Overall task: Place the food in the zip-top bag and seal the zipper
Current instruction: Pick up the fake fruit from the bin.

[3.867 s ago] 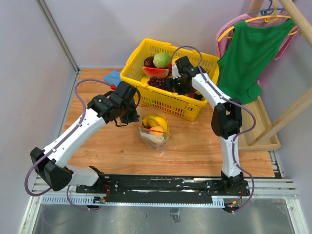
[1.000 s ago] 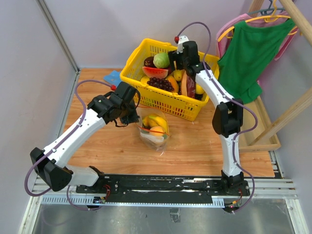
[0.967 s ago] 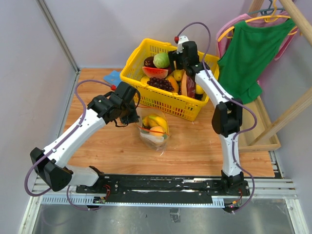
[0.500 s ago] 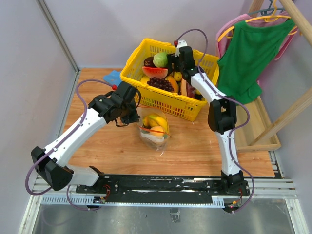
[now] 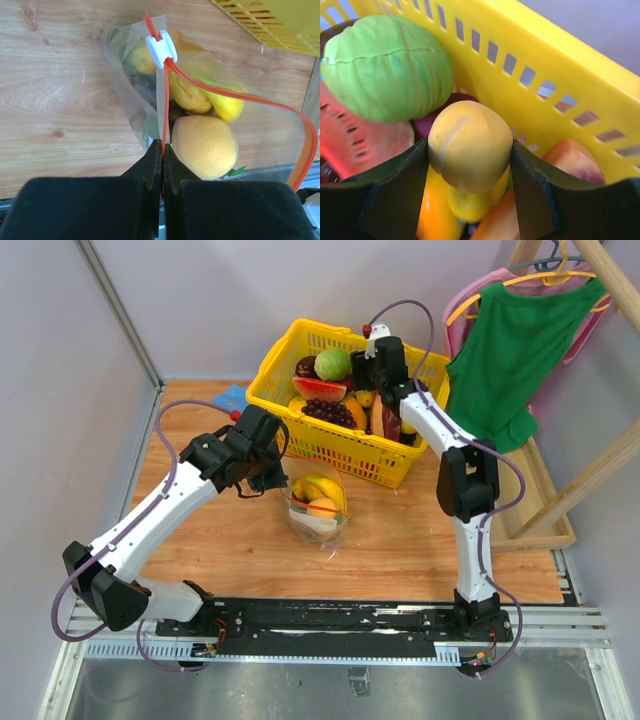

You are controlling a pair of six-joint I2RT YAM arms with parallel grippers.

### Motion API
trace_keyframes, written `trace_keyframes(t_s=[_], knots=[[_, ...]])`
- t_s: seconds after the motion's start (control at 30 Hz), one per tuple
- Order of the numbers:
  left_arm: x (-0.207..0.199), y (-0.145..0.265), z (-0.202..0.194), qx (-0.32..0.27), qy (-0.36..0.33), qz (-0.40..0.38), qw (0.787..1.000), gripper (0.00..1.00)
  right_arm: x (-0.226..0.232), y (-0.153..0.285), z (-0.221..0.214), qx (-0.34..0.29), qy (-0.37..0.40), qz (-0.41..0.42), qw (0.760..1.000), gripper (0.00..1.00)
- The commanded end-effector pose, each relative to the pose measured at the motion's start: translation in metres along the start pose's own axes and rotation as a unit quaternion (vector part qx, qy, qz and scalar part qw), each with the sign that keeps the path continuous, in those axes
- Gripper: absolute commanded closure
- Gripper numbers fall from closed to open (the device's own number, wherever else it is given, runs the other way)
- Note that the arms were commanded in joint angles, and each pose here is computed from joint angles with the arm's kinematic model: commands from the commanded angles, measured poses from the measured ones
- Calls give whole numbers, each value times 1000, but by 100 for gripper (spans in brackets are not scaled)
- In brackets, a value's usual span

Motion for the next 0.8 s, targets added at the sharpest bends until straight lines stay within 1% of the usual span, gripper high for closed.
trace_keyframes(t_s=[0.0,0.17,0.3,0.4,0.53,0.67,0.77], knots=[[-7,15,19,-37,-1,-25,999,100,-4,41,30,-14,6,11,1000,65],[-7,15,17,-38,0,-27,999,100,-1,75,38,-5,4,25,1000,68],[-6,16,16,-36,3,-25,999,100,6,112,51,-8,-12,42,999,70],[-5,17,17,-38,4,-26,999,100,15,141,60,-18,-24,63,998,70],[-5,21,18,-43,7,-27,999,100,28,180,73,-32,-19,88,995,70],[-5,23,18,-47,10,-28,998,100,53,216,79,-45,-13,136,990,70],[-4,24,18,-47,11,-30,998,100,83,243,75,-53,3,183,982,70]])
Point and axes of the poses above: each gripper's point midway between its finger pads, its own y axis back along the fingers, its own x axis along the line the jaws close on, z = x × y, the point moved 1 cm from there along y, back along the fingers, and after that the axes turned 2 degrees about -y, right-handed, at the moved point
